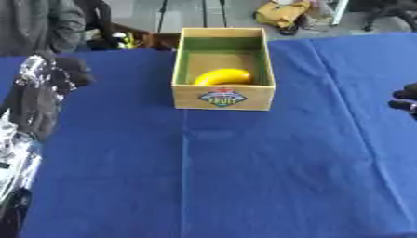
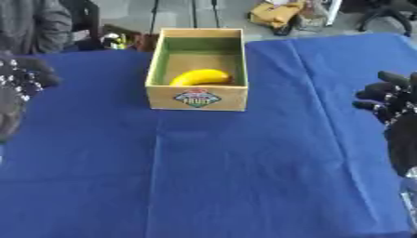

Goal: Pick up objects on the table and place them in the box.

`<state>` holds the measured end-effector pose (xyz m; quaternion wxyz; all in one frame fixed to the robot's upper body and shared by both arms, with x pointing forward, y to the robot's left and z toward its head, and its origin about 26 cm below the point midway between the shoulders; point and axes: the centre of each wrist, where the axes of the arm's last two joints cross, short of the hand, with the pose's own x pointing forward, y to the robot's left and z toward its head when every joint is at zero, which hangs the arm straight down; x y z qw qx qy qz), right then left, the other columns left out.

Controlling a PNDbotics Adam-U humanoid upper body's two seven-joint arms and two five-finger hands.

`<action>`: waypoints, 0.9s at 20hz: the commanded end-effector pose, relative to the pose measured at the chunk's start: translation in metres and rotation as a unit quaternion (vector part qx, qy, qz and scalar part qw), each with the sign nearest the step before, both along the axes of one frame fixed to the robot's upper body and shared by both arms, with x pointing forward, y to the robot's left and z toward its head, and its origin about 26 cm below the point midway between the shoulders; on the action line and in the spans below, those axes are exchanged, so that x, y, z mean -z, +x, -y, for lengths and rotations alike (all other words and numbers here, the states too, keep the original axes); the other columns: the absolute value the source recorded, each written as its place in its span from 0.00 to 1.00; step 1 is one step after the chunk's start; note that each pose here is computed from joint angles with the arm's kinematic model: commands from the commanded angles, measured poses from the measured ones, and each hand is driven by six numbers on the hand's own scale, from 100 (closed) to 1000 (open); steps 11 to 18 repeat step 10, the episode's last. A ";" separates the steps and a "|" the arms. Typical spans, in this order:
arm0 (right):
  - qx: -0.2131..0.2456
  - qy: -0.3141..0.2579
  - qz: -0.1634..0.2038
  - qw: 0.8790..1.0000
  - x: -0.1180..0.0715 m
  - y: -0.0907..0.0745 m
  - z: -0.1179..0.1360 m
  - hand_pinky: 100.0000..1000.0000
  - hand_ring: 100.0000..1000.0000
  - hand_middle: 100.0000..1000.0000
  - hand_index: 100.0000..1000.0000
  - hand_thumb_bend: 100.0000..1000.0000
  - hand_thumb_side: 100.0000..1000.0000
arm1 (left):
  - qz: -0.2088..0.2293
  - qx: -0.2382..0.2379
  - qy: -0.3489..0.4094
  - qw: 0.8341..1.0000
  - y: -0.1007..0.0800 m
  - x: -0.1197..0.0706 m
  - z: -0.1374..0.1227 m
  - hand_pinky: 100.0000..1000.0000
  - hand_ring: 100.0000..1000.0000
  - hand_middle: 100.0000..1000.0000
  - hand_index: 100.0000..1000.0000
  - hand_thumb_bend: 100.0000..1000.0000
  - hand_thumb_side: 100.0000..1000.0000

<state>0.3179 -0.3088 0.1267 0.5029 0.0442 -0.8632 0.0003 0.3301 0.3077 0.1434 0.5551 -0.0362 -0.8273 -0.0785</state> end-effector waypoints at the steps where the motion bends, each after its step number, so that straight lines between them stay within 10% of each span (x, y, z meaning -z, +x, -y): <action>1: 0.006 -0.004 0.009 1.000 -0.007 0.000 0.004 0.61 0.61 0.54 0.74 0.00 0.86 | 0.009 -0.005 -0.007 1.000 -0.003 -0.007 -0.001 0.75 0.58 0.54 0.64 0.29 1.00; 18: 0.007 -0.002 0.006 1.000 -0.004 0.000 0.004 0.61 0.62 0.54 0.74 0.00 0.86 | -0.005 -0.014 -0.010 1.000 -0.006 0.003 -0.001 0.75 0.57 0.53 0.62 0.29 1.00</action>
